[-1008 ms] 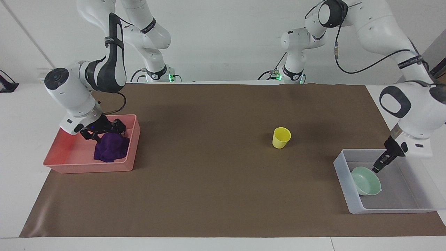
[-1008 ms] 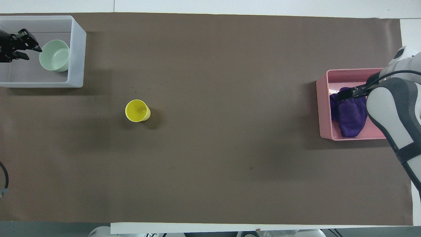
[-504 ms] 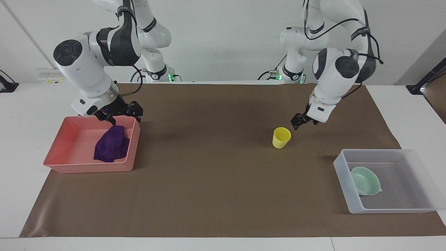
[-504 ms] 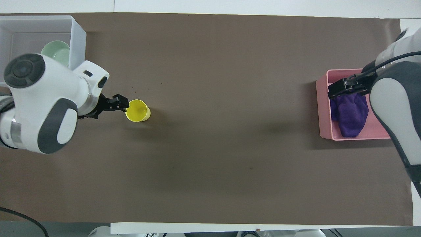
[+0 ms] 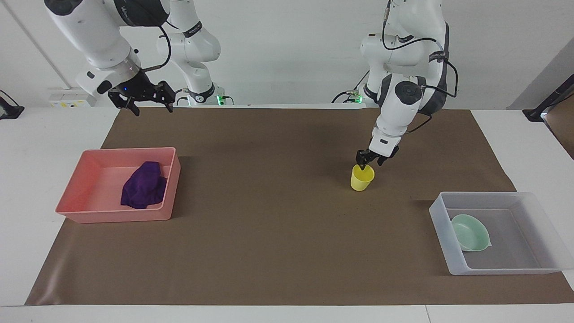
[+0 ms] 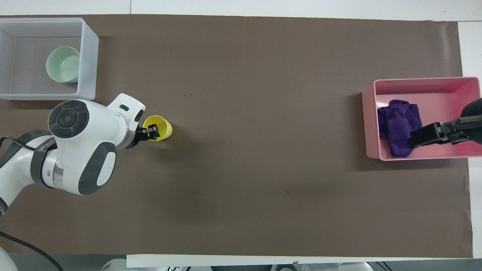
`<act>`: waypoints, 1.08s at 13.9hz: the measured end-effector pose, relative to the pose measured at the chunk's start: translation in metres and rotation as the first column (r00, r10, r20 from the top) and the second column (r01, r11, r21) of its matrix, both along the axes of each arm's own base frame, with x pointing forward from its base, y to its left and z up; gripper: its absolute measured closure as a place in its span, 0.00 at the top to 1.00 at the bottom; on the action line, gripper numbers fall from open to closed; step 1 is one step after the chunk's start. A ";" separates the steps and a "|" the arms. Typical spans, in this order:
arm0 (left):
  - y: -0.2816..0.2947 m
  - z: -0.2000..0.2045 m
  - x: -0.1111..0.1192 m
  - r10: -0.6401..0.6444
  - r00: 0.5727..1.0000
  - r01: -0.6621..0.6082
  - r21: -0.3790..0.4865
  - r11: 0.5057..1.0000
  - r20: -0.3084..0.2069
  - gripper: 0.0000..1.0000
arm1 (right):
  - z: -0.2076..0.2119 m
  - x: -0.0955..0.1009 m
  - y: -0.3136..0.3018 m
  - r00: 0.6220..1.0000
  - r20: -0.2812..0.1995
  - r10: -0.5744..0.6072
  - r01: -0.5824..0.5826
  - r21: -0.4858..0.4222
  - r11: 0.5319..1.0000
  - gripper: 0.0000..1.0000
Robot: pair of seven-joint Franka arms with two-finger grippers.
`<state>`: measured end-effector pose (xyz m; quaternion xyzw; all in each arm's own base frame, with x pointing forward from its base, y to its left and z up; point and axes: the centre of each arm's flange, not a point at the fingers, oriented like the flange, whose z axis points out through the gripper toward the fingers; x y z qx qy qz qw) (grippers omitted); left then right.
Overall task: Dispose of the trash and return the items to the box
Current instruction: 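Carry the yellow cup into the clear box with the left gripper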
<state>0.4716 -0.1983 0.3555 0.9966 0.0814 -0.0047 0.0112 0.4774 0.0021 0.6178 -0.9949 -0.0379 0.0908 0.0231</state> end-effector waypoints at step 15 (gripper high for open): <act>0.238 0.147 0.150 0.370 0.903 -0.363 -0.075 0.929 0.220 0.04 | 0.000 -0.007 -0.023 0.996 -0.008 0.085 -0.085 0.025 0.996 1.00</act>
